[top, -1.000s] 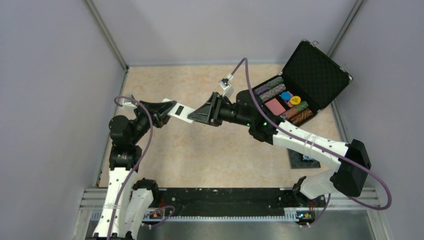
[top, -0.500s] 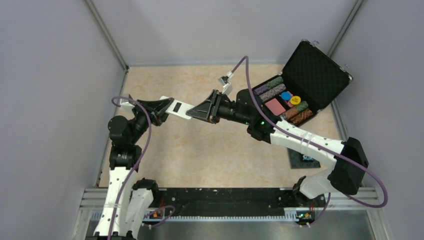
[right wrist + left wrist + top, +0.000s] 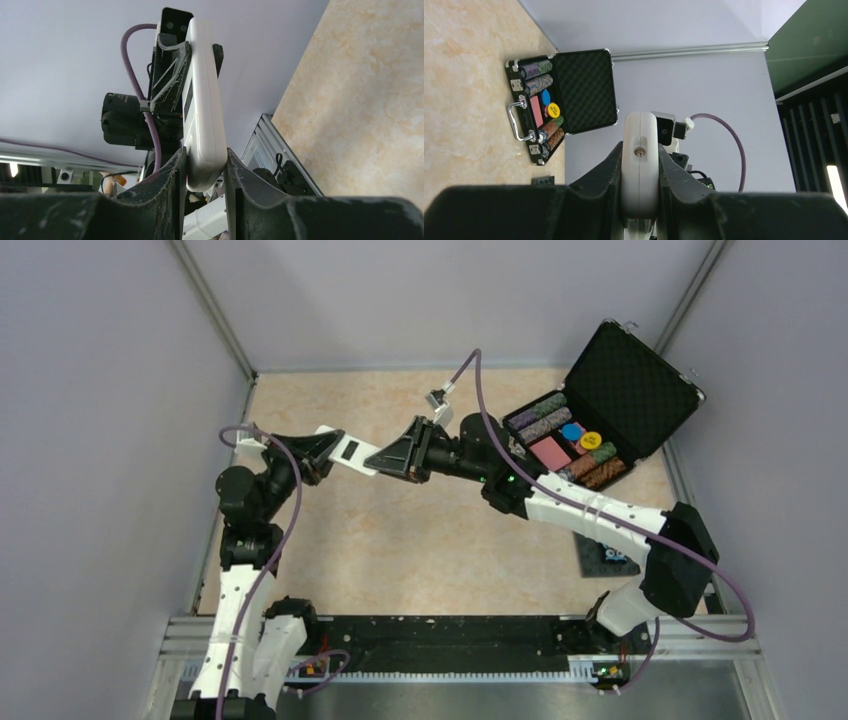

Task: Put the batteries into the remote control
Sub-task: Load the battery cover into the remote control.

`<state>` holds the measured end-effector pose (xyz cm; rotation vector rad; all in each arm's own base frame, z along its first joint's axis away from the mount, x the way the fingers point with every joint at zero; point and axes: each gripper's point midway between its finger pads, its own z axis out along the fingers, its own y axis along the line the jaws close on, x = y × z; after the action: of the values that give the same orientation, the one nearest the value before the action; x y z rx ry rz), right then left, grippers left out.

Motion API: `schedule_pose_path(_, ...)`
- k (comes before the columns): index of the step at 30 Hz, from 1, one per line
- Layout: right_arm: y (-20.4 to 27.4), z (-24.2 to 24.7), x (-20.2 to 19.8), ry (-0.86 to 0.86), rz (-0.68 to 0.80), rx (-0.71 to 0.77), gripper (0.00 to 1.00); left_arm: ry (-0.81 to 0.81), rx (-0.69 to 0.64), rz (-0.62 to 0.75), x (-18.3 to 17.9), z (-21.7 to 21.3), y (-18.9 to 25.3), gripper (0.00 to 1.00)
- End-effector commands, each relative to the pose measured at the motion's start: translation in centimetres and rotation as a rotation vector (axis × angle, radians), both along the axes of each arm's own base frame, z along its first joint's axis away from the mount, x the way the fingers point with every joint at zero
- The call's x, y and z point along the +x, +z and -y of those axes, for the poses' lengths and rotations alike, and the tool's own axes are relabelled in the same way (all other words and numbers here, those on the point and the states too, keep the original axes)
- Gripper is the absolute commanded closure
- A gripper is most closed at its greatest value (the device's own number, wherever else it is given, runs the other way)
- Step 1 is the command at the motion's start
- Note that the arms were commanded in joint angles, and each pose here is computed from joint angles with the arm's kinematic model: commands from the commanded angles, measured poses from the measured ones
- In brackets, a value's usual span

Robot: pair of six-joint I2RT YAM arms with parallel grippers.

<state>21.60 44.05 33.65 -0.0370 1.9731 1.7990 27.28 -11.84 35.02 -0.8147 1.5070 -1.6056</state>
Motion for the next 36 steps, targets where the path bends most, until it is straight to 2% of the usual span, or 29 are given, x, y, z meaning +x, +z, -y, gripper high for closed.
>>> schedule_pose_path(1, -2.5, -1.8, -0.2, 0.042, -0.017, -0.068, 0.69, -0.249, 0.086, 0.252, -5.2, 3.4, 5.2, 1.0)
schedule_pose_path(6, -2.8, -2.0, -0.1, 0.043, -0.032, -0.078, 0.64, -0.252, 0.125, 0.265, -5.2, 3.5, 4.9, 1.0)
schedule_pose_path(8, -2.7, -2.0, -0.1, 0.044, -0.027, -0.077, 0.59, -0.237, 0.144, 0.267, -5.0, 3.4, 4.7, 1.0)
schedule_pose_path(10, -2.2, -1.7, -0.3, 0.045, -0.009, -0.074, 0.5, -0.218, 0.166, 0.262, -4.6, 3.3, 4.4, 1.0)
schedule_pose_path(14, -0.2, -0.6, -0.9, 0.063, 0.093, -0.057, 0.25, -0.203, 0.218, 0.24, -3.9, 3.1, 3.4, 1.0)
schedule_pose_path(17, 0.9, 0.9, -1.3, 0.083, 0.162, -0.053, 0.17, -0.206, 0.236, 0.236, -3.8, 3.1, 3.0, 1.0)
schedule_pose_path(22, 2.0, 2.9, -2.3, 0.159, 0.286, -0.056, 0.14, -0.249, 0.265, 0.246, -4.0, 3.6, 2.4, 1.0)
schedule_pose_path(26, 1.1, 3.2, -3.7, 0.293, 0.382, -0.111, 0.14, -0.299, 0.285, 0.257, -4.5, 4.0, 2.0, 1.0)
schedule_pose_path(31, -1.1, 3.4, -5.6, 0.451, 0.412, -0.158, 0.15, -0.356, 0.304, 0.283, -5.3, 4.5, 2.2, 1.0)
schedule_pose_path(36, -2.3, 3.1, -5.7, 0.499, 0.402, -0.177, 0.21, -0.41, 0.325, 0.324, -6.4, 4.9, 2.8, 1.0)
